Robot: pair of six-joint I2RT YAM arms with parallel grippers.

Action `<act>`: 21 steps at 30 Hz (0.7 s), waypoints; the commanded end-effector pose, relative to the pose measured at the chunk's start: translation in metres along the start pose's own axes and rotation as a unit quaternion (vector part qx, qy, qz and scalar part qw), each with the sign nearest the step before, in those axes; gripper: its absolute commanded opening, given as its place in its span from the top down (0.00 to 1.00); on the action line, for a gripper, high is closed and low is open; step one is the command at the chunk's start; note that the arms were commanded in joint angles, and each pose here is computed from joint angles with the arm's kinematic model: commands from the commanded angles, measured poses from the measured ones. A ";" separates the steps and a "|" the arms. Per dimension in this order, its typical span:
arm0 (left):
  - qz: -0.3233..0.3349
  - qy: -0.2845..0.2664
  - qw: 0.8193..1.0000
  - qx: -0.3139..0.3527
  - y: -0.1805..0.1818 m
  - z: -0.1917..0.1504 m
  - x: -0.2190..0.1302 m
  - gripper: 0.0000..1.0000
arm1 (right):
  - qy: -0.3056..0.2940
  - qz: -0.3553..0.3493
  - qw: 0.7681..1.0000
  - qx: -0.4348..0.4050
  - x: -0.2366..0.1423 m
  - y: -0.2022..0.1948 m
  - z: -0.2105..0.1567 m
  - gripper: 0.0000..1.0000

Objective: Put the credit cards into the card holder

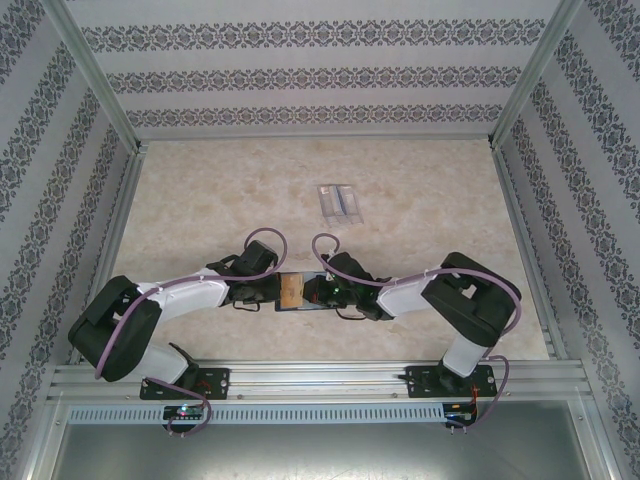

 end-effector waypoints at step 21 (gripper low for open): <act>0.028 0.021 0.999 -0.020 0.020 -0.010 0.009 0.99 | -0.005 -0.080 0.996 -0.043 -0.030 -0.010 -0.005 0.61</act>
Point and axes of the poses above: each hand's point on the last joint's axis, 136 mm out from that joint toward the fingers, its own x axis out along the fingers, its own y axis along the line the jaws close on, z = x × y, the point moved 7 cm from there along -x, back along the fingers, and after that the axes turned 6 degrees about -x, right-handed, at the moved point
